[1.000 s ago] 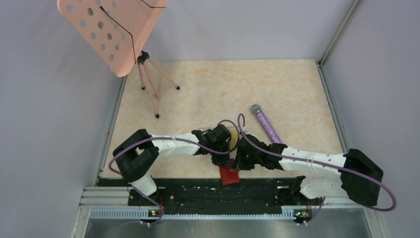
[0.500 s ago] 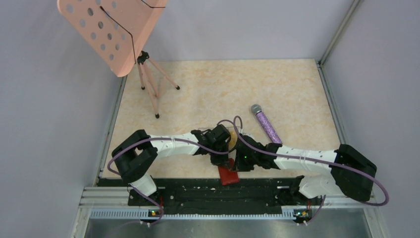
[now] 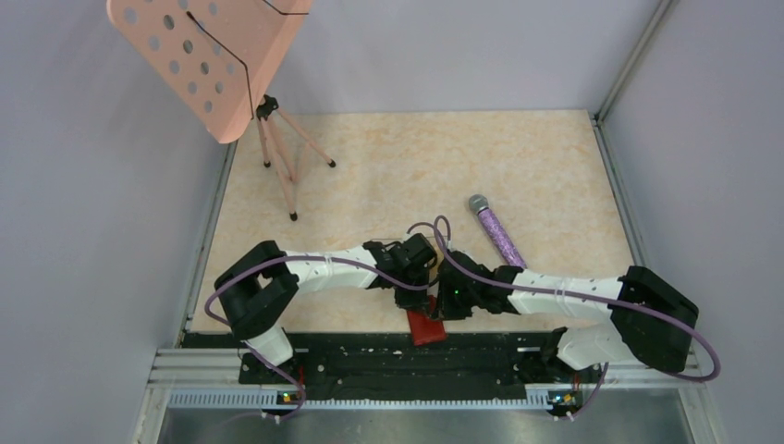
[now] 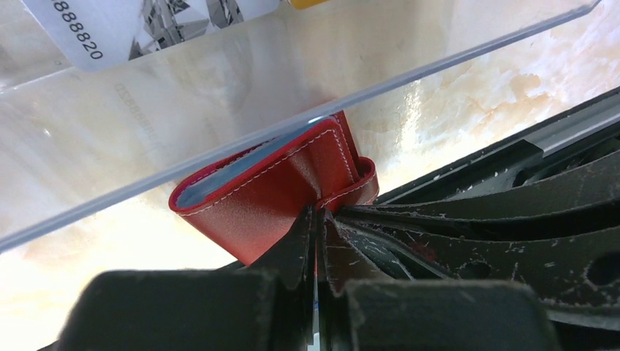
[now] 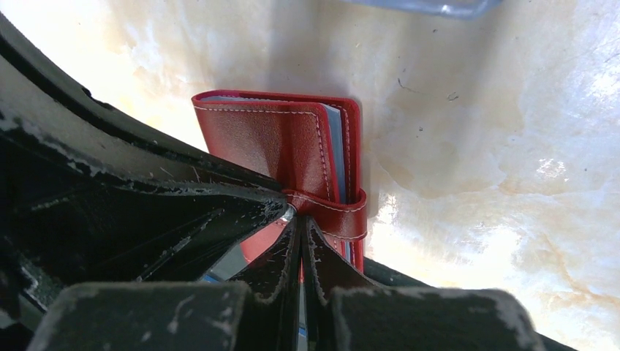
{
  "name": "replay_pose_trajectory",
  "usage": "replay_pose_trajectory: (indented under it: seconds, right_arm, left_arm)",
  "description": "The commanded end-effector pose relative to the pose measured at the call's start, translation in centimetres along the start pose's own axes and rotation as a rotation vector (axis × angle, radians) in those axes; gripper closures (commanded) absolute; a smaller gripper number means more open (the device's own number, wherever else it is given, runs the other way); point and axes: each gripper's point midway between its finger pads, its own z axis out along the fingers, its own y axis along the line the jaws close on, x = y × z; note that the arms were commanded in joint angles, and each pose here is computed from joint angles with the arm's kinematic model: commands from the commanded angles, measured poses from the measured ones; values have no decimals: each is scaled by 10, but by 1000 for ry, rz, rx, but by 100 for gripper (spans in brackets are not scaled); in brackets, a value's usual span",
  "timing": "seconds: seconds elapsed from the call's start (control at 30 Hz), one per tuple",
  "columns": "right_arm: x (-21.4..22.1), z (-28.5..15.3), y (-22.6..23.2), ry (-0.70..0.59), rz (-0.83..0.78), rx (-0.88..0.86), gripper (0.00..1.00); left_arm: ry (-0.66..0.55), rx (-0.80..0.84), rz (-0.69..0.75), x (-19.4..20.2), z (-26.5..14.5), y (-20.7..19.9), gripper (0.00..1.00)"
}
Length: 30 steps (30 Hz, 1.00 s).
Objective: Put the credit cards into the card holder
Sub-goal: Close the card holder at the corner of the board.
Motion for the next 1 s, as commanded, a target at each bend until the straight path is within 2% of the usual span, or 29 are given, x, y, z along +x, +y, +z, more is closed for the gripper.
replay_pose_trajectory:
  seconds: [0.0, 0.4, 0.73, 0.8, 0.97]
  right_arm:
    - [-9, 8, 7, -19, -17, -7, 100]
    - [28, 22, -24, 78, 30, 163, 100]
    - [43, 27, -40, 101, 61, 213, 100]
    - [39, 25, -32, 83, 50, 174, 100]
    - [5, -5, 6, -76, 57, 7, 100]
  left_arm:
    - [15, -140, 63, 14, 16, 24, 100]
    - [-2, -257, 32, 34, 24, 38, 100]
    - [-43, -336, -33, 34, 24, 59, 100]
    - [-46, -335, -32, 34, 25, 58, 100]
    - [-59, -300, -11, 30, 25, 50, 100]
